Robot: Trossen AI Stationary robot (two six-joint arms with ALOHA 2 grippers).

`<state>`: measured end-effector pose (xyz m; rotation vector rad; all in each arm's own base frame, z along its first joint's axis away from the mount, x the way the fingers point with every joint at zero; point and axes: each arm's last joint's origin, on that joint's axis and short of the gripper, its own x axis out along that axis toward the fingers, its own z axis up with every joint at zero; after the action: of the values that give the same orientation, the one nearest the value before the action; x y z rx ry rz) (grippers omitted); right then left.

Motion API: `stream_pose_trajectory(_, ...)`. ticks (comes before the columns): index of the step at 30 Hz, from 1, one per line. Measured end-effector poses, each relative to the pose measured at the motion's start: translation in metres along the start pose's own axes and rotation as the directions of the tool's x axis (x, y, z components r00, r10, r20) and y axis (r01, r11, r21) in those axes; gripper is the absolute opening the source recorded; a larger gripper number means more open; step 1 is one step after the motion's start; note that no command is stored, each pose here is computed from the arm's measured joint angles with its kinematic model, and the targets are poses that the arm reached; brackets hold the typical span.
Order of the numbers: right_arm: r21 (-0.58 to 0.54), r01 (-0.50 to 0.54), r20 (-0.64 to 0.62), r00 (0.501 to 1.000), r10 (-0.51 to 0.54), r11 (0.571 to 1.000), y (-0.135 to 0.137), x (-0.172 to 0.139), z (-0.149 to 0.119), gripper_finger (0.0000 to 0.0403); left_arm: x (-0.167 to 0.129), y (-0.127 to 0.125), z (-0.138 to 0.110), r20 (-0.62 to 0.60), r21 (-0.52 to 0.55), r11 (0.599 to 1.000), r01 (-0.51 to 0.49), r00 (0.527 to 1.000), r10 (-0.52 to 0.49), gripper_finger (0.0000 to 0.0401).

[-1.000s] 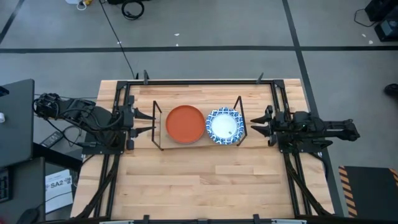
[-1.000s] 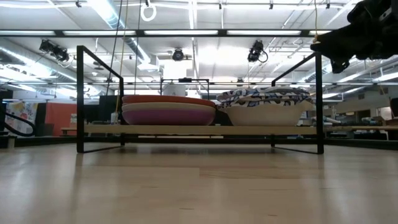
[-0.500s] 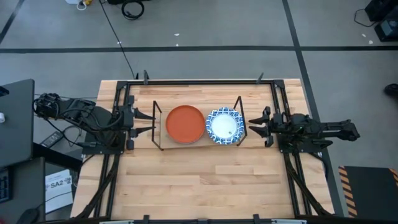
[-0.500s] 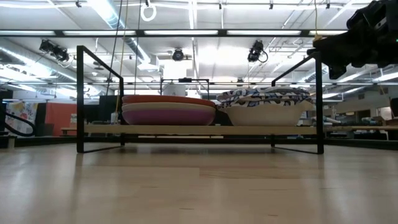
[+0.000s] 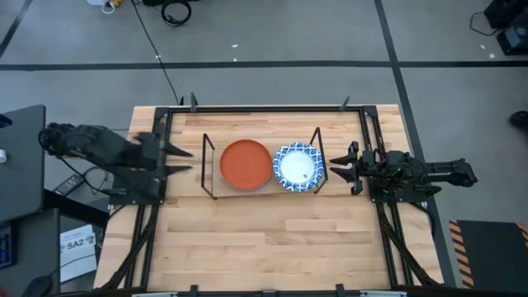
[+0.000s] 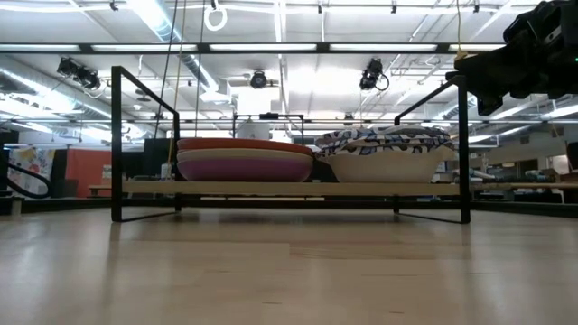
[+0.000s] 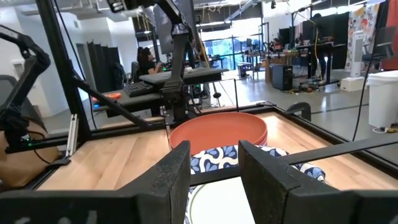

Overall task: Place and stack plates onto a shelf
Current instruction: Return to Home Position

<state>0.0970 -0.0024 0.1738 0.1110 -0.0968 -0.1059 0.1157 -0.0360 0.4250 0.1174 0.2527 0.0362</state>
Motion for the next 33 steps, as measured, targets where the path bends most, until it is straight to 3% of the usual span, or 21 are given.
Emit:
stream_pose_trajectory(4, 0.0, -0.001, -0.001, 1.0, 0.001, 1.0, 0.0, 0.0, 0.0, 0.014, -0.03, 0.014, -0.005, 0.096, -0.053, 0.999, 0.003, 0.995, 0.002, 0.0146)
stream_pose_trajectory(7, 0.0, -0.001, -0.001, 1.0, 0.001, 1.0, 0.0, 0.0, 0.0, 0.014, -0.039, 0.018, -0.026, 0.129, -0.069, 0.998, 0.004, 0.992, 0.005, 0.0146)
stream_pose_trajectory(17, 0.008, 0.008, 0.003, 1.0, -0.008, 1.0, 0.0, 0.0, 0.0, 0.014, -0.032, 0.016, -0.107, 0.253, -0.099, 0.994, -0.041, 0.965, 0.065, 0.0146)
stream_pose_trajectory(22, 0.008, 0.023, 0.005, 1.0, -0.023, 1.0, -0.001, 0.0, 0.0, 0.014, -0.031, 0.016, -0.131, 0.265, -0.112, 0.992, -0.063, 0.96, 0.091, 0.0146)
stream_pose_trajectory(33, 0.008, 0.025, 0.007, 1.0, -0.025, 1.0, -0.001, 0.0, 0.0, 0.014, -0.01, 0.007, -0.176, 0.362, -0.018, 0.99, -0.142, 0.922, 0.139, 0.0146)
